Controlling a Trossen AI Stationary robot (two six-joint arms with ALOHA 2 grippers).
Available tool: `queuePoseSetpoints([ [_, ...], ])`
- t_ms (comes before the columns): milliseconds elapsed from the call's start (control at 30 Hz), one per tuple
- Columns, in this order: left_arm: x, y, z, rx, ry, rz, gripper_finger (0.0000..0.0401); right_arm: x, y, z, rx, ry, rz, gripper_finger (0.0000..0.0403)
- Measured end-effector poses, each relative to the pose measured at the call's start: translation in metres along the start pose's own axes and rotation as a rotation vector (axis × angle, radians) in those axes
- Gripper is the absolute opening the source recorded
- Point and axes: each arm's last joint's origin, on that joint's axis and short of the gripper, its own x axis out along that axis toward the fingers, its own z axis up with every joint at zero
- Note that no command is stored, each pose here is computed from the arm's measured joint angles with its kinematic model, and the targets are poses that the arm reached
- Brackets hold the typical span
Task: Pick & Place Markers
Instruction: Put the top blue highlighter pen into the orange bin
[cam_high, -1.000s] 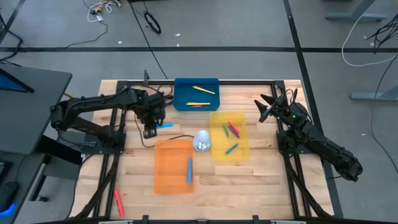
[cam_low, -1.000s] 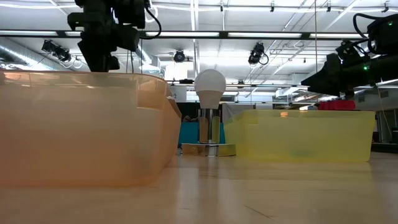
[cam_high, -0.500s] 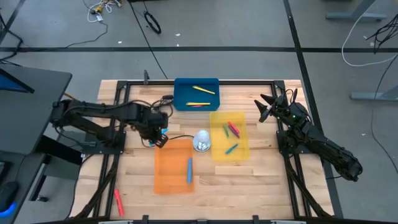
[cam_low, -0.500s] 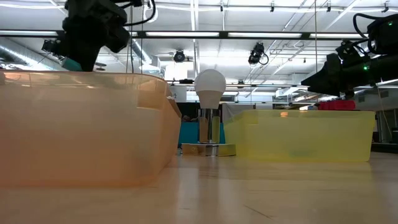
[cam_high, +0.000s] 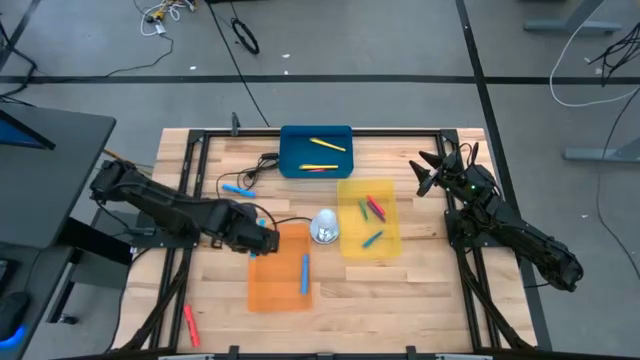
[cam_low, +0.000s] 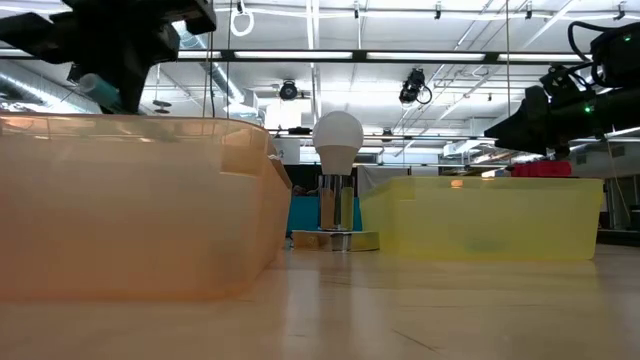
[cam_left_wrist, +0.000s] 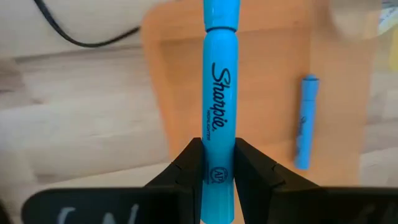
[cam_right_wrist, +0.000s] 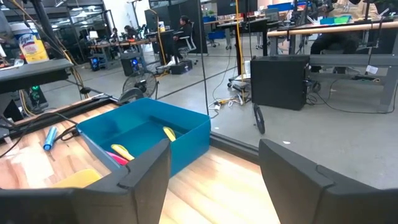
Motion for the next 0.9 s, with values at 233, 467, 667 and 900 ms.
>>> queuePoseSetpoints([
  [233,-0.003,-0.031,-0.024,-0.035,-0.069,-0.05,0.0069,0.0,0.0,0.0,0.0,0.0,0.001,0.0245],
  [467,0.0,-0.057,-0.048,-0.033,-0.101,-0.083,0.0069,0.0,0.0,0.0,0.0,0.0,0.0,0.0245],
  [667,0.011,-0.073,-0.07,-0.049,-0.103,-0.083,0.0069,0.0,0.0,0.0,0.0,0.0,0.0,0.0245],
  [900,0.018,-0.078,-0.085,-0.065,-0.088,-0.087,0.0069,0.0,0.0,0.0,0.0,0.0,0.001,0.0245],
])
